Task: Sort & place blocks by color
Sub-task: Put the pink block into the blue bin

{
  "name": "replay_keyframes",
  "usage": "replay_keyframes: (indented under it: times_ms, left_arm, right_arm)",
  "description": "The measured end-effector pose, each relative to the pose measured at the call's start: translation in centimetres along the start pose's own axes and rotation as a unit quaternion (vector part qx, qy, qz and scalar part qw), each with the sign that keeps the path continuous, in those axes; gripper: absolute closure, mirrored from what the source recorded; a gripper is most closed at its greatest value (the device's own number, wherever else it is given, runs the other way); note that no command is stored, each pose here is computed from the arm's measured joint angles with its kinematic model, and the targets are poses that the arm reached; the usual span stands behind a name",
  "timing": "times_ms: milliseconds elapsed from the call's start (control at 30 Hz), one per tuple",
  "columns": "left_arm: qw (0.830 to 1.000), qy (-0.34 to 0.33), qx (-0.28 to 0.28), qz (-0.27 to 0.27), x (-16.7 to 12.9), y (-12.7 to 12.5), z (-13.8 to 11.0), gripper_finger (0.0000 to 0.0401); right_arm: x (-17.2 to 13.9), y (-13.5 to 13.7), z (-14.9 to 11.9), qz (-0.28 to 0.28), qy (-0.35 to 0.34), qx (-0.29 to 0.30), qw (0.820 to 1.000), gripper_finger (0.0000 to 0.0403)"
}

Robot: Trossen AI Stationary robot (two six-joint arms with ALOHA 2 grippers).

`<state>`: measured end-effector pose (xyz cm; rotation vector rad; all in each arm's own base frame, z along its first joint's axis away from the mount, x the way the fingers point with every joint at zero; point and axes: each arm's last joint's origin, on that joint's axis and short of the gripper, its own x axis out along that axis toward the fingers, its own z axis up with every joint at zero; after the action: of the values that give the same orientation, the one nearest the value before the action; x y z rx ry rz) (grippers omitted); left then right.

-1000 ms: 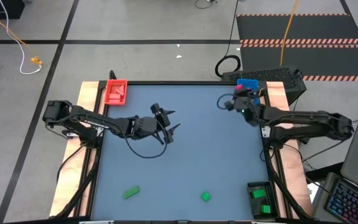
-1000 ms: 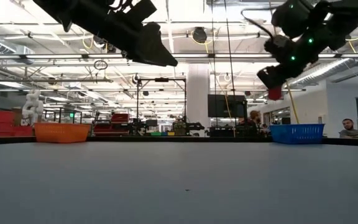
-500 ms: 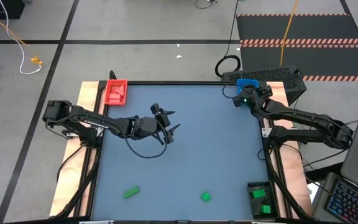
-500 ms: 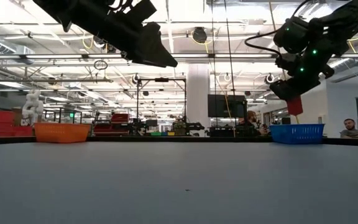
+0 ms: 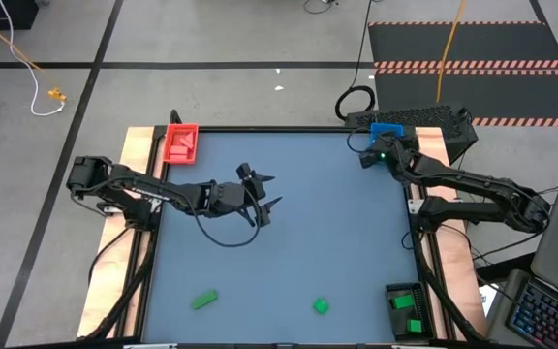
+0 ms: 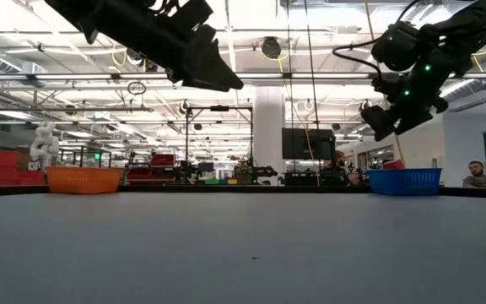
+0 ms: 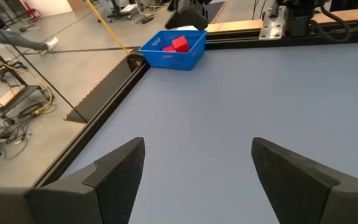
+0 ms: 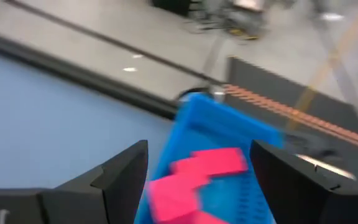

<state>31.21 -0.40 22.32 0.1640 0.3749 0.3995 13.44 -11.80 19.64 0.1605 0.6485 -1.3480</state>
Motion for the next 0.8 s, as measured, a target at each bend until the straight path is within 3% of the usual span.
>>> replay_keyframes:
  times_ms: [233, 400, 567, 700, 800]
  left_arm:
    - [1.000, 0.000, 0.000, 0.000, 0.0, 0.0, 0.0, 0.0107]
    - [1.000, 0.000, 0.000, 0.000, 0.0, 0.0, 0.0, 0.0107]
    - [1.000, 0.000, -0.002, -0.001, 0.0, 0.0, 0.0, 0.0107]
    - [1.000, 0.000, -0.002, -0.001, 0.0, 0.0, 0.0, 0.0107]
    - [1.000, 0.000, -0.002, -0.001, 0.0, 0.0, 0.0, 0.0107]
  right_arm:
    - [-0.2, 1.0, 0.1, 0.160, 0.021, -0.011, 0.987, 0.0134]
    - [0.1, 0.8, -0.3, 0.153, 0.030, 0.012, 0.988, 0.0143]
    - [1.0, 0.2, -2.0, 0.161, 0.089, 0.076, 0.980, 0.0155]
    - [1.6, -0.3, -3.2, 0.146, 0.107, 0.072, 0.981, 0.0162]
    - [1.9, -0.8, -3.6, 0.102, 0.100, 0.065, 0.988, 0.0167]
